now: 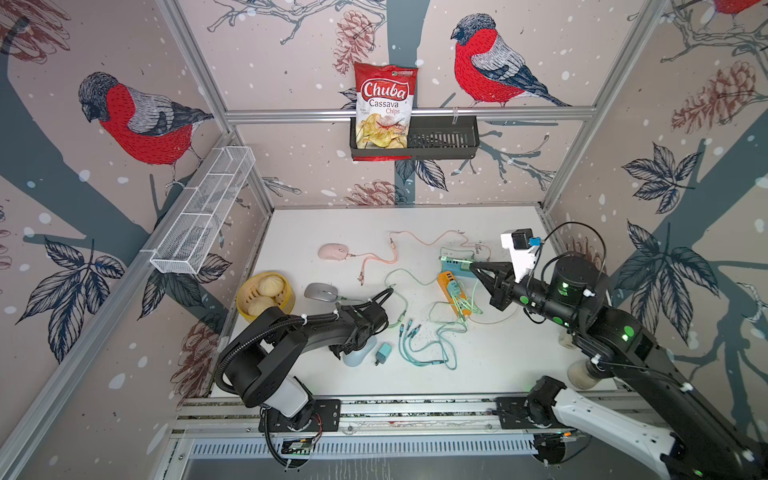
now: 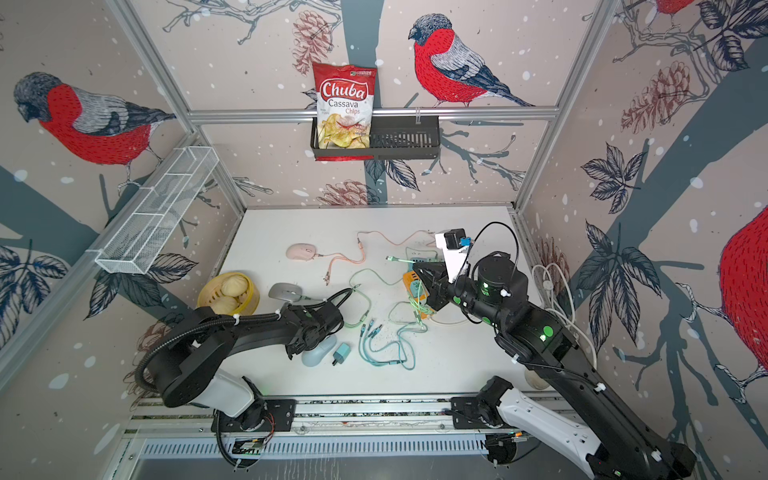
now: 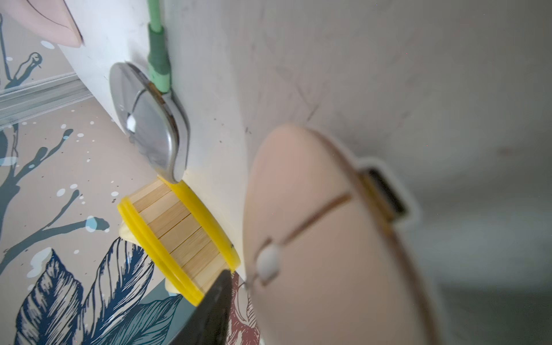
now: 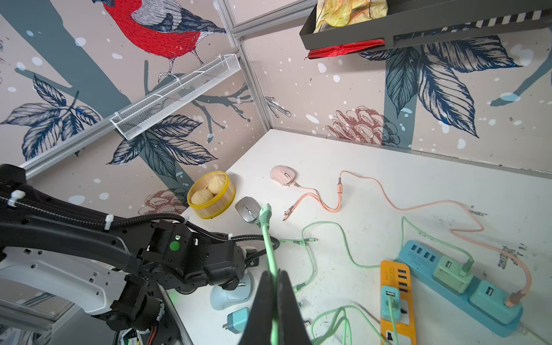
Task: Unplug the wireless mouse
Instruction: Place the power cord at the center of the board, then remove the plug from the socket.
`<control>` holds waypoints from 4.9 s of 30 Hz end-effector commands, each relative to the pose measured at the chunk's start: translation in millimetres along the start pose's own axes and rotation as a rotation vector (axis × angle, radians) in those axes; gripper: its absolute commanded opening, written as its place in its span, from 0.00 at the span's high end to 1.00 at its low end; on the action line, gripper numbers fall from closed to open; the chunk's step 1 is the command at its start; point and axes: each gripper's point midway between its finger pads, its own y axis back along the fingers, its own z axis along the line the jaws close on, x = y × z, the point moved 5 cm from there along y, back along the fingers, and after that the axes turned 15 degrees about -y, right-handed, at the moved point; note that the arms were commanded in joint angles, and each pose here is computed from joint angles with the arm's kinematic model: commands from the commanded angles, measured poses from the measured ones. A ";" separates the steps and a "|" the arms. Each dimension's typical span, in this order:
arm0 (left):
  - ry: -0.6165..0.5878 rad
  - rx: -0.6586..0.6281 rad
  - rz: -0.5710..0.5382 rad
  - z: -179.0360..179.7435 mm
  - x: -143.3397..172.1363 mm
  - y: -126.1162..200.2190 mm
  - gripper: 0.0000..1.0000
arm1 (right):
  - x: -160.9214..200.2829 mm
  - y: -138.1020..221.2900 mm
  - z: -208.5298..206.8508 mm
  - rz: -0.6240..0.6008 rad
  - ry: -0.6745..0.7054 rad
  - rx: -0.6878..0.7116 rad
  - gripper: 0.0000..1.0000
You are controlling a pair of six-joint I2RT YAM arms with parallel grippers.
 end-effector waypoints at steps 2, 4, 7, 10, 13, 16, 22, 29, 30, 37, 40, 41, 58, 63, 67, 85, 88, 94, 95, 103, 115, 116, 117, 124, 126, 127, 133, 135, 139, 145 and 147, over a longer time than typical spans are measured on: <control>-0.009 0.105 -0.047 -11.6 -2.0 3.6 0.19 | -6.7 -1.6 0.8 -0.037 0.024 0.001 1.00; -0.003 0.102 -0.057 -8.8 -3.0 7.7 0.05 | -7.9 -3.8 0.2 -0.035 0.027 0.007 1.00; 0.035 0.074 -0.064 5.5 -7.5 20.6 0.04 | -8.5 -9.8 -0.6 -0.022 0.031 0.016 1.00; 0.151 0.012 -0.045 40.6 -11.6 43.0 0.04 | -6.1 -18.5 -5.0 -0.002 0.032 0.041 1.00; 0.289 -0.058 -0.071 84.3 -10.7 79.4 0.04 | 0.3 -30.3 -12.7 0.030 0.026 0.075 1.00; 0.377 -0.144 -0.118 120.1 -8.2 115.1 0.04 | 12.9 -43.6 -26.5 0.088 0.019 0.145 1.00; 0.546 -0.171 -0.405 162.6 -36.1 169.8 0.04 | 49.7 -52.8 -86.7 0.126 -0.074 0.399 0.95; 0.602 -0.050 -0.922 176.0 -78.3 219.6 0.04 | 80.4 -57.8 -137.7 0.178 -0.192 0.498 0.52; 0.599 -0.051 -0.972 176.3 -81.4 223.1 0.04 | 82.9 -62.3 -140.4 0.191 -0.188 0.501 0.44; 0.577 -0.086 -0.999 168.0 -80.9 212.4 0.04 | 98.4 -109.1 -156.0 0.332 -0.138 0.496 0.24; 0.598 -0.102 -1.017 165.1 -71.3 209.2 0.04 | 112.9 -132.0 -173.2 0.403 -0.105 0.565 0.23; 0.605 -0.109 -1.025 164.7 -68.0 209.1 0.04 | 117.0 -138.7 -178.3 0.419 -0.092 0.593 0.24; 0.627 -0.070 -1.056 171.4 -63.0 200.1 0.04 | 93.7 -160.5 -182.0 0.362 -0.058 0.739 1.00; 0.611 -0.046 -1.059 168.2 -69.5 197.8 0.04 | 83.6 -147.1 -169.3 0.350 -0.034 0.723 1.00; 0.598 -0.014 -1.078 164.9 -74.6 198.3 0.04 | 108.4 -143.5 -164.6 0.498 -0.043 0.650 1.00; 0.512 0.238 -1.216 146.4 -121.8 206.5 0.21 | 128.0 -122.6 -179.6 0.411 -0.156 0.644 1.00; 0.479 0.415 -1.218 148.2 -159.9 210.6 0.71 | 134.4 -123.1 -177.3 0.427 -0.166 0.604 1.00; 0.453 0.707 -0.999 132.9 -239.7 172.6 1.00 | 149.0 -123.6 -182.5 0.446 -0.169 0.607 1.00; 0.444 0.721 -0.975 128.2 -251.3 168.2 1.00 | 150.2 -122.9 -183.4 0.445 -0.169 0.610 1.00; 0.416 0.798 -0.987 103.2 -298.8 167.3 1.00 | 153.5 -120.4 -190.1 0.453 -0.153 0.630 1.00; 0.356 0.779 -0.752 53.0 -319.5 116.2 1.00 | 155.0 -123.4 -192.3 0.459 -0.154 0.618 1.00; 0.351 0.770 -0.734 49.1 -319.8 112.2 1.00 | 155.3 -123.7 -192.4 0.463 -0.155 0.616 1.00; 0.348 0.762 -0.721 46.3 -319.7 109.1 1.00 | 154.9 -124.4 -191.7 0.463 -0.156 0.614 1.00; 0.335 0.740 -0.688 39.1 -314.0 101.2 1.00 | 117.7 -112.6 -176.3 0.350 -0.129 0.621 1.00; 0.336 0.738 -0.692 39.7 -313.1 102.0 1.00 | 111.1 -108.9 -174.2 0.343 -0.118 0.636 1.00; 0.338 0.738 -0.695 39.8 -313.1 102.2 1.00 | 109.3 -107.5 -174.3 0.342 -0.112 0.645 1.00; 0.377 0.723 -0.744 54.4 -308.5 116.1 1.00 | 104.2 -97.3 -172.1 0.321 -0.107 0.661 1.00; 0.409 0.706 -0.817 74.5 -298.6 135.0 1.00 | 98.1 -91.3 -166.4 0.299 -0.111 0.643 1.00; 0.499 0.633 -1.076 136.4 -248.1 190.0 0.50 | 78.7 -79.8 -143.5 0.258 -0.103 0.528 1.00; 0.400 0.388 -1.422 184.0 -154.5 261.5 0.04 | 55.4 -64.1 -107.9 0.222 -0.088 0.351 1.00; 0.305 0.275 -1.558 177.5 -127.7 284.7 0.04 | 49.4 -62.3 -94.1 0.218 -0.102 0.272 1.00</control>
